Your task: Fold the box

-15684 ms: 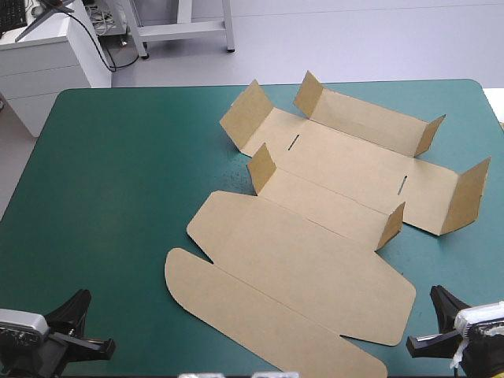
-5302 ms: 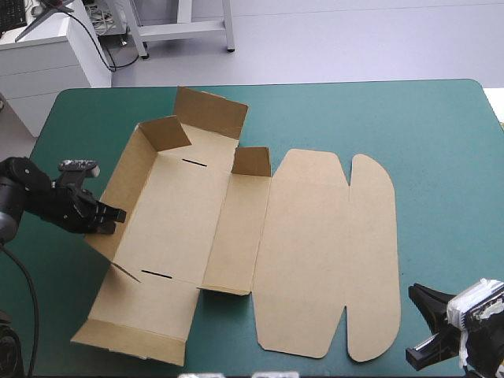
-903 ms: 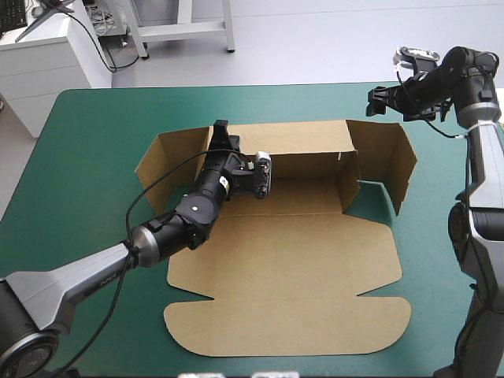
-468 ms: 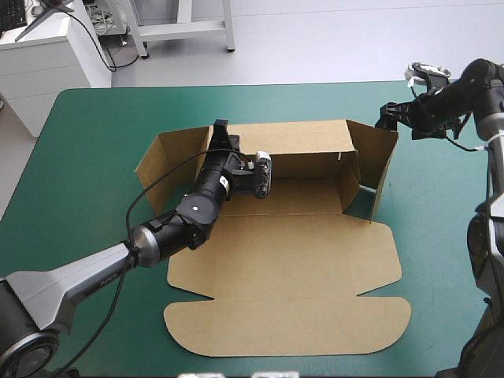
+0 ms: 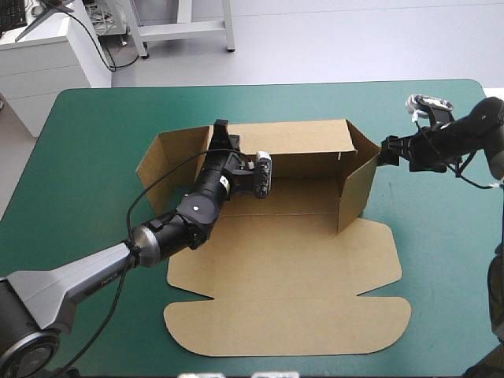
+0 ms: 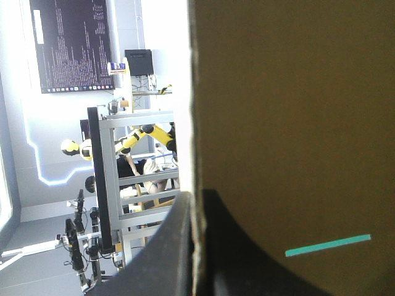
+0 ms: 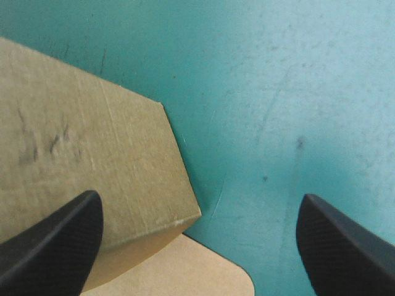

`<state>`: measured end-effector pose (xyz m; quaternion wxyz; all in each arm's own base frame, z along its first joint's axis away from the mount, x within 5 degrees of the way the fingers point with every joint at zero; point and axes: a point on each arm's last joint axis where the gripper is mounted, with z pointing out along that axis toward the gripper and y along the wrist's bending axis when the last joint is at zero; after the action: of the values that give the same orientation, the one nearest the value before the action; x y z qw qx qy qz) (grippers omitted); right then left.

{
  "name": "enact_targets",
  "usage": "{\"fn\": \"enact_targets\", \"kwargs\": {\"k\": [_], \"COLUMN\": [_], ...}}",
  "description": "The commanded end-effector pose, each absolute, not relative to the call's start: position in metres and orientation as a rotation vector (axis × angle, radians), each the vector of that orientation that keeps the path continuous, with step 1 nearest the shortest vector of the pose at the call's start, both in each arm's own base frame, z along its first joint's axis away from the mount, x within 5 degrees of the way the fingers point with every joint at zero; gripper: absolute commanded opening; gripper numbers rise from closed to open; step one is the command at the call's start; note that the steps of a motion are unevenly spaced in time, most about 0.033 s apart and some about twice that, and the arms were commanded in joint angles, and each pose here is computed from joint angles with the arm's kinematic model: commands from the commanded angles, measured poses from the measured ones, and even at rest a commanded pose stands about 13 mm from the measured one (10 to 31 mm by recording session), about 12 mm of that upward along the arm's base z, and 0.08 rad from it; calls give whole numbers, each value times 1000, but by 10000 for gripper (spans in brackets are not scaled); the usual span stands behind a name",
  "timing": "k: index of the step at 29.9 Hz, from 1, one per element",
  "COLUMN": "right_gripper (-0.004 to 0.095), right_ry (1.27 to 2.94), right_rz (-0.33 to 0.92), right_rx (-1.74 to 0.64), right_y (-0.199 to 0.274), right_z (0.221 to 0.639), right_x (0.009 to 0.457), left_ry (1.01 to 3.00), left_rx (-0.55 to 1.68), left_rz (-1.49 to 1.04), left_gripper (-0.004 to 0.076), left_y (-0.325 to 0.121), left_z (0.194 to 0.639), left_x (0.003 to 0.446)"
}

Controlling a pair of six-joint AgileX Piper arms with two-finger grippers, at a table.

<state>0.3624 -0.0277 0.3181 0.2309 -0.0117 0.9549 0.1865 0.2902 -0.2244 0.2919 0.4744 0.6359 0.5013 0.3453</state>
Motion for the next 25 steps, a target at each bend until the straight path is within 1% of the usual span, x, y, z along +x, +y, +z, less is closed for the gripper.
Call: {"fn": "enact_targets", "kwargs": {"k": [1, 4, 8, 11, 13, 16, 18, 22, 25], "right_gripper": [769, 769, 769, 769, 769, 769, 769, 769, 769], "right_ry": [2494, 2432, 2360, 2304, 2275, 2248, 2229, 2179, 2180], "right_rz": [502, 492, 494, 534, 549, 479, 458, 499, 511], "right_rx": [-79, -128, -347, -488, -498, -499, -516, -523, -542], "right_y": [-23, -18, -11, -4, -3, -6, -7, -3, 4], "right_z": [341, 340, 331, 322, 318, 314, 313, 314, 309], "right_x": [338, 325, 312, 310, 312, 315, 316, 316, 316], "left_ry": [1191, 1191, 1191, 1191, 1191, 1190, 1190, 1188, 1187], "left_rx": [1523, 1523, 1523, 1523, 1523, 1524, 1524, 1527, 1528], "left_rz": [811, 811, 811, 811, 811, 809, 809, 804, 802], "left_gripper": [-8, -8, -8, -8, -8, -8, -8, -8, -8], "left_y": [-227, -227, -227, -227, -227, -227, -227, -227, -227], "left_z": [308, 308, 308, 308, 308, 308, 308, 308, 308], "left_x": [287, 287, 287, 287, 287, 286, 286, 286, 286]}}
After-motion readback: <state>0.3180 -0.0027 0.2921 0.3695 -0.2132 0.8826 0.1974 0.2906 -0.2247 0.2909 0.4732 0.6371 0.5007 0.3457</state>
